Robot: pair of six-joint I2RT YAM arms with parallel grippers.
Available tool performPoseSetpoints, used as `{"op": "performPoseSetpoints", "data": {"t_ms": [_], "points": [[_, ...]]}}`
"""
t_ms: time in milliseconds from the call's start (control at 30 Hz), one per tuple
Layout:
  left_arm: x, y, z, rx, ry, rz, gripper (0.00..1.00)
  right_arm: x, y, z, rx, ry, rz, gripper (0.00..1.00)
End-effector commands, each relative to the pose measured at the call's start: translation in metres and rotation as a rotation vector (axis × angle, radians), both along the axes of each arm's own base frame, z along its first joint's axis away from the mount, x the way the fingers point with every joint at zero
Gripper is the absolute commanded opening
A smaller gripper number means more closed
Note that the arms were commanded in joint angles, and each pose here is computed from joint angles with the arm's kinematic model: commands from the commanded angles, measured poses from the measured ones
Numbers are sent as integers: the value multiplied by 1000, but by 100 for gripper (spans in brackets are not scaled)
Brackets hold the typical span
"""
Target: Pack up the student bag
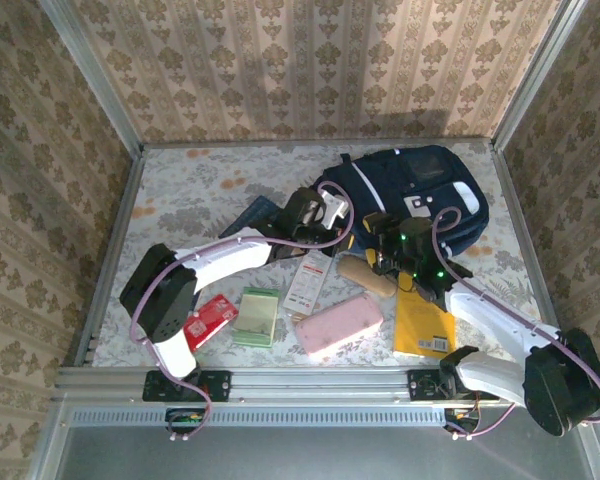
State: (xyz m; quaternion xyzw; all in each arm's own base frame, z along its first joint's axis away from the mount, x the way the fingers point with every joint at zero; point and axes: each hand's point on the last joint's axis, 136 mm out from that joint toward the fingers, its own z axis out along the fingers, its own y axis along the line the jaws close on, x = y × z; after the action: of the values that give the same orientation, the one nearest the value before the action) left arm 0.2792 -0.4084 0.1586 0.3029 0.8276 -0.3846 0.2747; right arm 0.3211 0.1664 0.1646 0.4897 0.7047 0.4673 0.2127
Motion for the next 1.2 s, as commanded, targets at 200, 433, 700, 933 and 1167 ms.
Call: {"op": "performPoseSetpoints", "data": {"t_ms": [200, 433, 700, 933, 1167], "points": [[4, -18, 72, -149, -147, -29, 0, -9, 2, 16, 51, -32, -1, 79], [4, -20, 80, -164, -155, -32, 0, 0, 7, 8, 67, -38, -7, 79], [-1, -19, 78, -154, -157, -45, 0, 34, -10, 16, 24, -112, -41, 68], [-2, -17, 71, -136, -156, -49, 0, 45, -20, 18, -81, -95, -26, 49], [-1, -11, 64, -82, -174, -46, 0, 52, -12, 12, -216, -65, 134, 5]]}}
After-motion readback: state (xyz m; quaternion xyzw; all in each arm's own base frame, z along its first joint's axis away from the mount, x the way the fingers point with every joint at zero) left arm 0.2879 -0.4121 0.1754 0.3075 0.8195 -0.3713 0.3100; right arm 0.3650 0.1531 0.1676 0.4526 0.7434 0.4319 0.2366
